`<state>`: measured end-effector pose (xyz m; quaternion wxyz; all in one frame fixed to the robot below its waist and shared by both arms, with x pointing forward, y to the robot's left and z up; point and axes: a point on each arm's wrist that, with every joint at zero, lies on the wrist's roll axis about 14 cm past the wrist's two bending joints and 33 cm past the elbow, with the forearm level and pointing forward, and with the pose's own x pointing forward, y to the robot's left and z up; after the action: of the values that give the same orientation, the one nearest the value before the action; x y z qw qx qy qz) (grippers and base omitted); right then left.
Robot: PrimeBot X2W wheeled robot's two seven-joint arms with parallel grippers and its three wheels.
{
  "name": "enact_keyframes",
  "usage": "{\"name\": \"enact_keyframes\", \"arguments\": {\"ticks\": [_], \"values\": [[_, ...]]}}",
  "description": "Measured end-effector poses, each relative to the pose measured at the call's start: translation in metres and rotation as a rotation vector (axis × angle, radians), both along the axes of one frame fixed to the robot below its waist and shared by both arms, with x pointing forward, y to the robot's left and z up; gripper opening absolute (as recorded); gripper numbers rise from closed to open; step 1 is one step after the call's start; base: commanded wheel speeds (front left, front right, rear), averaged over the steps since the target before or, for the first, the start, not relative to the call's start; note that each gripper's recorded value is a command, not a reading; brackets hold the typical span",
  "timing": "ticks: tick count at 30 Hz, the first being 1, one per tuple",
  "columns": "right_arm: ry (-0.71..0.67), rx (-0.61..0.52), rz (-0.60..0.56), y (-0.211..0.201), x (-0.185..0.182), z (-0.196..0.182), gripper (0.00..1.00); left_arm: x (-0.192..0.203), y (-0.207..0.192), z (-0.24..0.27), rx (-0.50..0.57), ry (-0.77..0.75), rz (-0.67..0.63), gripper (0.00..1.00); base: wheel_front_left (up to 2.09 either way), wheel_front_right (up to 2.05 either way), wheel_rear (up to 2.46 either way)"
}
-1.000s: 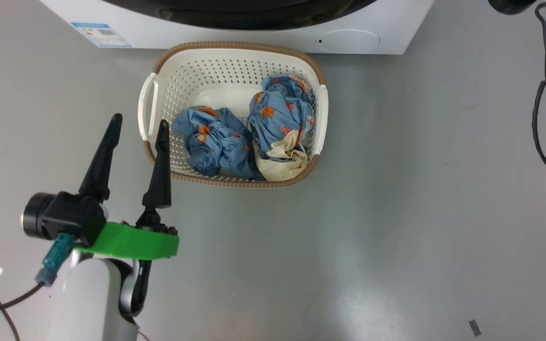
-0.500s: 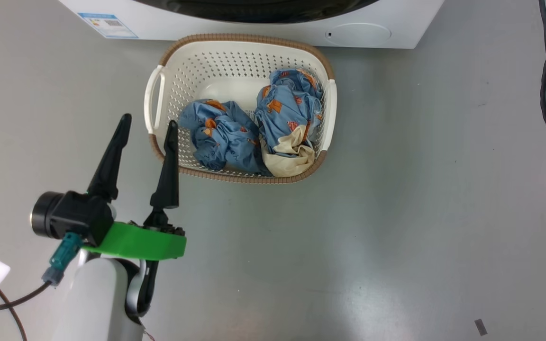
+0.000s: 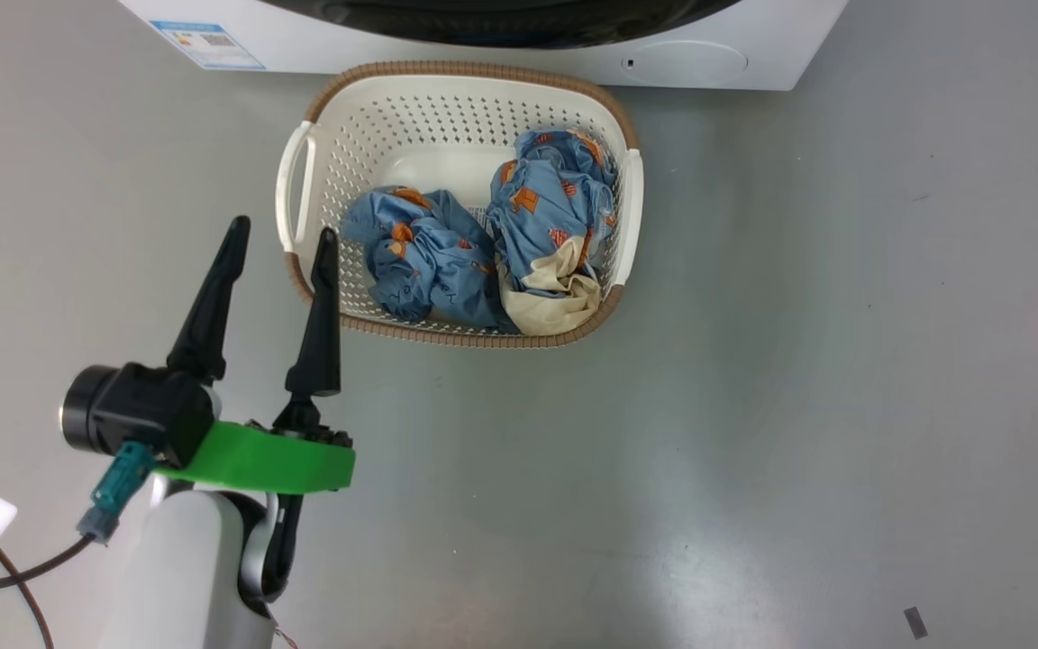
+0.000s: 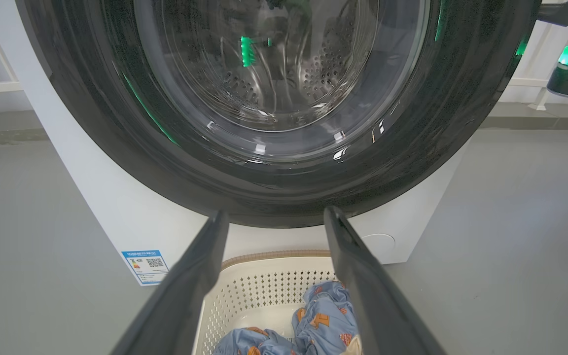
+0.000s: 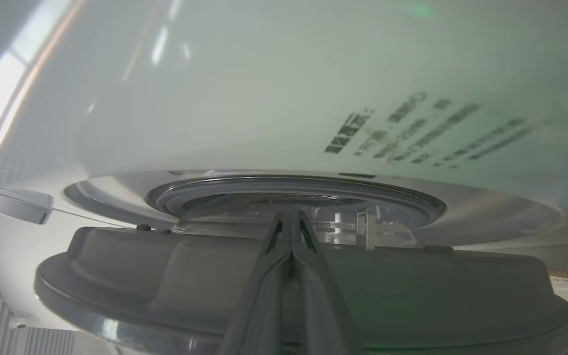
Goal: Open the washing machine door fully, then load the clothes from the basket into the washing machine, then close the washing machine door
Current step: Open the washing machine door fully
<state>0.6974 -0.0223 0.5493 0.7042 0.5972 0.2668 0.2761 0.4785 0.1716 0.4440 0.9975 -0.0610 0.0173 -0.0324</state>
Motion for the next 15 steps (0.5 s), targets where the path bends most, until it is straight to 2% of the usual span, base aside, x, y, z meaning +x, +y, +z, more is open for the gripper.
{"name": "enact_keyframes", "arguments": {"ticks": [7, 15], "values": [[-0.018, -0.02, 0.085, 0.006, -0.013, 0.002, 0.0, 0.001, -0.002, 0.002, -0.006, -0.005, 0.001, 1.0, 0.0, 0.0, 0.0], [-0.005, 0.018, 0.179, 0.019, -0.036, -0.004, 0.0, 0.002, -0.005, 0.004, -0.009, -0.011, -0.006, 1.0, 0.0, 0.0, 0.0]]}}
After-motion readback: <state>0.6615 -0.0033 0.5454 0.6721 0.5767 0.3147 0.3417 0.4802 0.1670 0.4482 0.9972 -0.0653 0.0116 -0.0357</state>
